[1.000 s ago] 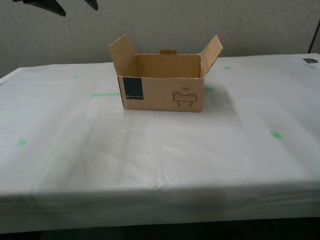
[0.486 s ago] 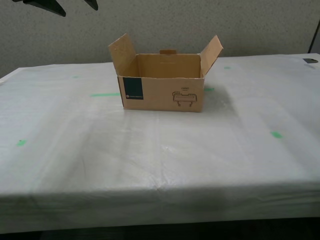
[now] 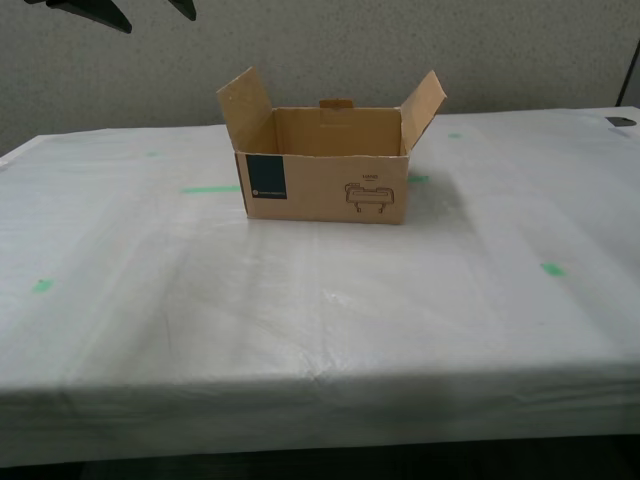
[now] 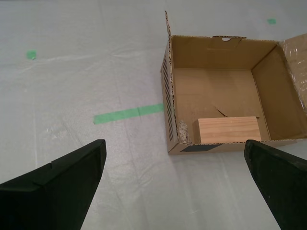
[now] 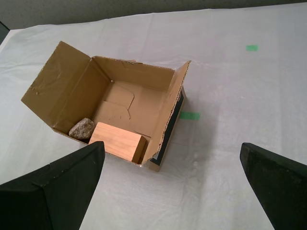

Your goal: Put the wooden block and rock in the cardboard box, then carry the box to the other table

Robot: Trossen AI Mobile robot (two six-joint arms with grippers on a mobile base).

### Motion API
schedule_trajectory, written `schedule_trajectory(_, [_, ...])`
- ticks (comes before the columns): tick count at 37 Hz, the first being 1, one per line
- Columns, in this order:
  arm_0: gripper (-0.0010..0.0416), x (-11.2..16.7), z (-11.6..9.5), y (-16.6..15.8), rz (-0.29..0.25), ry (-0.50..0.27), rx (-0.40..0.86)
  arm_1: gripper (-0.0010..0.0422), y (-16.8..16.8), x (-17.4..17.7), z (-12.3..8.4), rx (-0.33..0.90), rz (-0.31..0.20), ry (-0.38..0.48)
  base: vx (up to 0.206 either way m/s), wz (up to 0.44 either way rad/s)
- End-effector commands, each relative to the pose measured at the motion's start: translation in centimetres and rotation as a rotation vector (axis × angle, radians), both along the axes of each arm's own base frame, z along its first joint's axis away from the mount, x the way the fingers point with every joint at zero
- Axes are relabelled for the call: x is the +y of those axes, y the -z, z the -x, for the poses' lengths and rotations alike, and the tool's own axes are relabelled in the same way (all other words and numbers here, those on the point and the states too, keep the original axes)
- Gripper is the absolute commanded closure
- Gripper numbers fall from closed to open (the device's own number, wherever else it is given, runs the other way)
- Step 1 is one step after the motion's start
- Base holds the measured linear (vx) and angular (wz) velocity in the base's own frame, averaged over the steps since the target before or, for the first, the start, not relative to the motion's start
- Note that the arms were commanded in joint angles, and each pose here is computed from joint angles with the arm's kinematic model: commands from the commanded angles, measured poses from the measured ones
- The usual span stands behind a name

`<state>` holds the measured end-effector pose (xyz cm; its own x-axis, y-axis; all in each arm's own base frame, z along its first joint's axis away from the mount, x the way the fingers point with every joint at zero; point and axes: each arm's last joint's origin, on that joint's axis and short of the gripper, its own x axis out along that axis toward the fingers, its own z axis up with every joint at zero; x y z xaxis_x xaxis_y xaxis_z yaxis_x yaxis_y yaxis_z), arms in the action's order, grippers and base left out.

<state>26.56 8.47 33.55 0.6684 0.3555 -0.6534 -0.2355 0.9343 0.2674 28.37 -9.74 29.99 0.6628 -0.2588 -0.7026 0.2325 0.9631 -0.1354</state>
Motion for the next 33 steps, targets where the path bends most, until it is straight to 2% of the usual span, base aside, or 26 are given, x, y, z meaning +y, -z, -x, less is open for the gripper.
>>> schedule_trajectory(1, [0.0012,0.0,0.0,-0.04,-0.001,0.006,-0.002,0.0018,-0.04,-0.02,0.0,-0.003,0.001,0.005,0.0,0.0])
schedule_trajectory(33, [0.0012,0.0,0.0,-0.04,-0.001,0.006,-0.002,0.0018,-0.04,-0.01,0.0,-0.003,0.001,0.005,0.0,0.0])
